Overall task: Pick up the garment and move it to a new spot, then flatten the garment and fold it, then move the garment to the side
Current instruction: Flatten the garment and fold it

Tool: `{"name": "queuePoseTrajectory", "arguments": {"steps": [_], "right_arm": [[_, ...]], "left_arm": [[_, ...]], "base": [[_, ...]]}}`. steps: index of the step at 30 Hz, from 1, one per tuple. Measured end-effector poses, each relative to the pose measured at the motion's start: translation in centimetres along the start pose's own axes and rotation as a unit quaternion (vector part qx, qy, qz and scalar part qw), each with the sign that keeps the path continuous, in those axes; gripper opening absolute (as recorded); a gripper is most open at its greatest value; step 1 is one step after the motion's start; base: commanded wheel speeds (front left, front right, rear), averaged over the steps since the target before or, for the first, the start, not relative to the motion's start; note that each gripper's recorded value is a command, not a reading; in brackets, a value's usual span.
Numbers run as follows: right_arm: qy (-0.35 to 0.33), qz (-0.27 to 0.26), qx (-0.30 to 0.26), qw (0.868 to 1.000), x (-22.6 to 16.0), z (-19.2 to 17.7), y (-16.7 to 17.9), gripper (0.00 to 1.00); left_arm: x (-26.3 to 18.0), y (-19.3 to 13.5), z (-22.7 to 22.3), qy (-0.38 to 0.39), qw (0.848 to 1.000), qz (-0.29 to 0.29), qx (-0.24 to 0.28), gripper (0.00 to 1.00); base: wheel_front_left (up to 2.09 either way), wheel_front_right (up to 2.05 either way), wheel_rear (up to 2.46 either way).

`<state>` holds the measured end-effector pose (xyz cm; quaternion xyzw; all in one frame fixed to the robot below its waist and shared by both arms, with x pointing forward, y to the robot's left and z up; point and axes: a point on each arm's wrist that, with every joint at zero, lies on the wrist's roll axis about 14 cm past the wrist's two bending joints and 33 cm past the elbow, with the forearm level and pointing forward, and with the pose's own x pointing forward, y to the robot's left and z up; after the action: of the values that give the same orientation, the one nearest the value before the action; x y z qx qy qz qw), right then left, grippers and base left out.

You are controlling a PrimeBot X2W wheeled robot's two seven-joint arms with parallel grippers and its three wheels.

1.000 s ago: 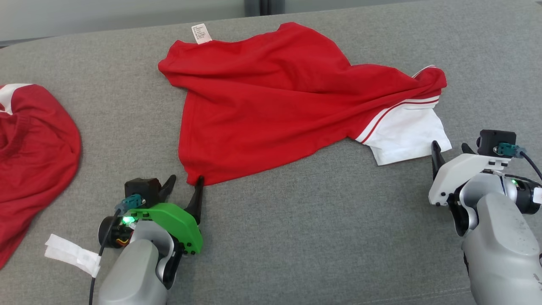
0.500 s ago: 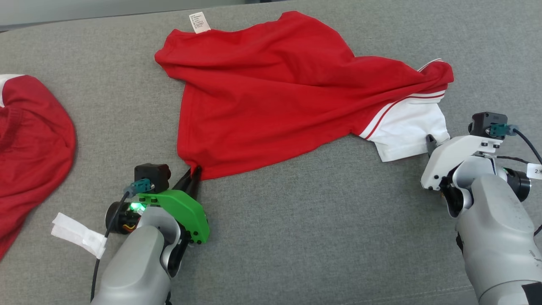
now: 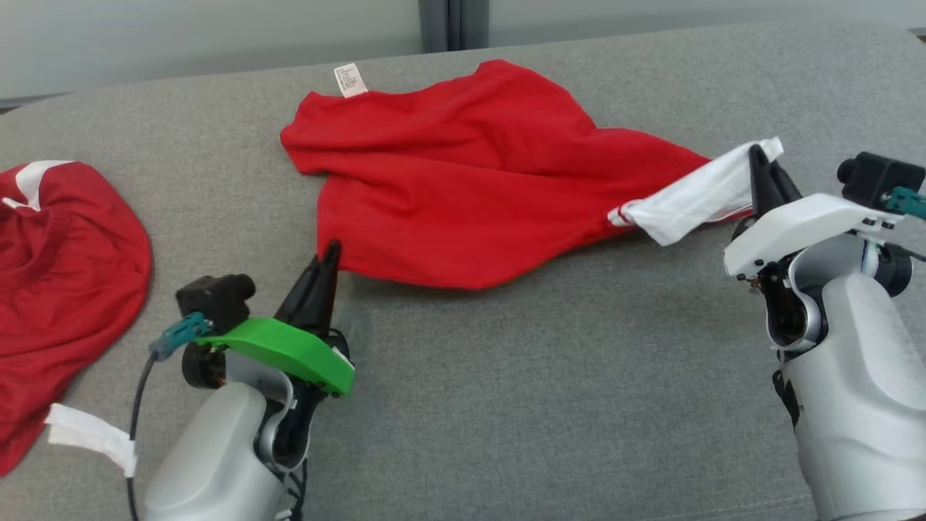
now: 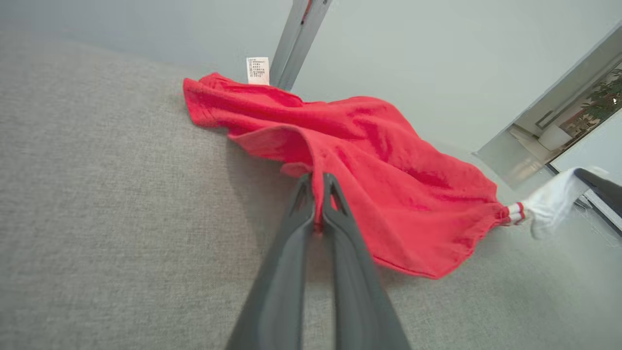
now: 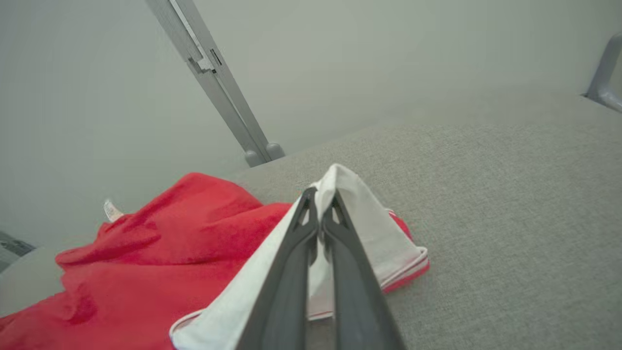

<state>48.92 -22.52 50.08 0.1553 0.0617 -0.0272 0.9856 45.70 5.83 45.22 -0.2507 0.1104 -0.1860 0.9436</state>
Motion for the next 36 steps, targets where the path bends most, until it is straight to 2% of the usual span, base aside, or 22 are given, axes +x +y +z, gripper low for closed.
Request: {"name": "queuePoseTrajectory", "arguments": {"steps": [4, 7, 15, 17, 19, 21, 23, 25, 28, 30, 32, 36], "right_arm": [[-0.088, 0.043, -0.009, 0.995, -1.6, 6.4, 2.0, 0.0], [-0.152, 0.07, -0.02, 0.986, -3.4, 11.2, 3.4, 0.0], [-0.297, 0.139, -0.037, 0.944, -7.1, 21.4, 8.3, 0.0], [-0.303, 0.142, -0.042, 0.941, -6.7, 22.4, 8.7, 0.0], [-0.291, 0.138, -0.044, 0.946, -5.2, 22.5, 8.6, 0.0], [-0.259, 0.131, -0.047, 0.956, -2.9, 21.5, 8.3, 0.0], [-0.207, 0.124, -0.051, 0.969, 0.4, 19.4, 8.1, 0.0], [-0.173, 0.117, -0.054, 0.976, 3.4, 17.7, 8.0, 0.0], [-0.163, 0.103, -0.075, 0.978, 7.7, 16.3, 7.9, 0.0], [-0.171, 0.085, -0.051, 0.98, 10.2, 15.9, 7.0, 0.0], [-0.214, 0.075, -0.037, 0.973, 11.7, 17.5, 6.6, 0.0], [-0.348, 0.085, -0.035, 0.933, 12.0, 24.0, 8.1, 0.0]], "left_arm": [[-0.7, -1.9, 5.0, -0.061, 0.997, -0.043, 0.0, 0.0], [-1.2, -4.3, 8.9, -0.102, 0.991, -0.085, -0.008, 0.0], [-2.0, -9.9, 19.4, -0.175, 0.966, -0.189, -0.019, 0.0], [-1.6, -10.6, 20.6, -0.173, 0.964, -0.2, -0.009, 0.0], [-0.6, -10.6, 21.2, -0.165, 0.966, -0.199, -0.004, 0.0], [1.0, -9.7, 21.1, -0.151, 0.971, -0.185, -0.007, 0.0], [3.3, -8.2, 20.5, -0.135, 0.977, -0.163, -0.014, 0.0], [5.5, -6.7, 19.9, -0.124, 0.982, -0.143, -0.02, 0.0], [9.1, -4.1, 19.6, -0.138, 0.983, -0.116, -0.043, 0.0], [11.2, -2.4, 20.2, -0.169, 0.98, -0.1, -0.039, 0.0], [12.6, -1.5, 21.8, -0.217, 0.971, -0.096, -0.043, 0.0], [14.8, -1.8, 24.7, -0.292, 0.949, -0.112, -0.037, 0.0]], "base": [[0.0, 0.0, 0.0], [0.0, 0.0, 0.0], [0.0, 0.0, 0.0], [0.0, 0.0, 0.0], [0.0, 0.0, 0.0], [0.0, 0.0, 0.0], [0.0, 0.0, 0.0], [0.0, 0.0, 0.0], [0.0, 0.0, 0.0], [0.0, 0.0, 0.0], [0.0, 0.0, 0.0], [0.0, 0.0, 0.0]]}}
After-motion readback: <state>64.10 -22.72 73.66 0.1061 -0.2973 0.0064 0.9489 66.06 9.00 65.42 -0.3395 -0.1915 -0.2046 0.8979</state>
